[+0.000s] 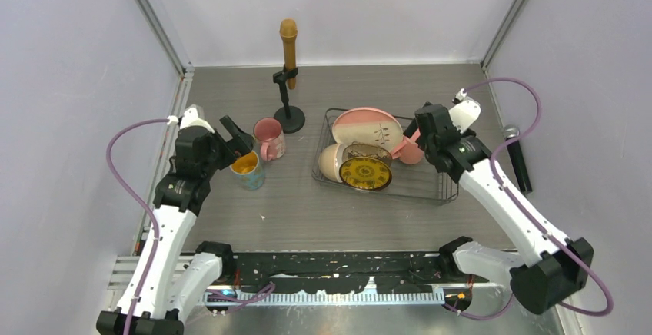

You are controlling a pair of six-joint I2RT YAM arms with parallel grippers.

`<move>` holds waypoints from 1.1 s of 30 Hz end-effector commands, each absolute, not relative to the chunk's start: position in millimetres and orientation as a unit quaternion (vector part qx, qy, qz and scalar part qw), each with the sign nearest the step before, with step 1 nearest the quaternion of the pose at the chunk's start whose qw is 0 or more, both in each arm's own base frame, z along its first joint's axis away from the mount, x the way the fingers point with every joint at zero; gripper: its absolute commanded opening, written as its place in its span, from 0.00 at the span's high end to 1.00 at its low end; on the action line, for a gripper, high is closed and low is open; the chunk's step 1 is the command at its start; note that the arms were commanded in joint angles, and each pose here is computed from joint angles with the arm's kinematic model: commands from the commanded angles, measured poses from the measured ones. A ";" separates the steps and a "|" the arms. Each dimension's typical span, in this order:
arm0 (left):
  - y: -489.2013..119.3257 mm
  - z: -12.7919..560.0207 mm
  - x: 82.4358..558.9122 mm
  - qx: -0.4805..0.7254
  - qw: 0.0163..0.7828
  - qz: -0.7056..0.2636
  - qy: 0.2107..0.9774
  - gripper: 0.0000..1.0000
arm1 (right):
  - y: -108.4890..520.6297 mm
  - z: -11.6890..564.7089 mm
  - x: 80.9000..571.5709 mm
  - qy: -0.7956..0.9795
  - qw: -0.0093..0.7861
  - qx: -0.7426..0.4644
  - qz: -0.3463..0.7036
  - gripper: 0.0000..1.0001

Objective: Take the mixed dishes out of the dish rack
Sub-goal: Pick up the cup from the dish rack.

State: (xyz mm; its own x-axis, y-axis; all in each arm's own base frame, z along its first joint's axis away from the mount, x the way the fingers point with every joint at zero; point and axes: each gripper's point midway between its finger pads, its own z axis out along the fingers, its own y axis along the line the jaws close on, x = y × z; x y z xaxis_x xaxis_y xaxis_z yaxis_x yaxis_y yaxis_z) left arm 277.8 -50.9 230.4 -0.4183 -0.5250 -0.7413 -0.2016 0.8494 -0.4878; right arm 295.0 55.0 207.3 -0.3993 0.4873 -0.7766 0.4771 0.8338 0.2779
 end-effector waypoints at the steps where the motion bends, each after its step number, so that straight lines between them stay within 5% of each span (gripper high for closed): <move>1: -50.8 240.8 282.1 -0.193 0.519 -0.162 0.817 0.00 | 38.9 222.3 317.5 0.790 0.482 0.376 -0.043 0.01; 33: -50.1 227.7 280.8 -0.192 0.500 -0.151 0.831 0.00 | 66.0 126.1 366.3 0.828 0.364 0.422 -0.061 0.01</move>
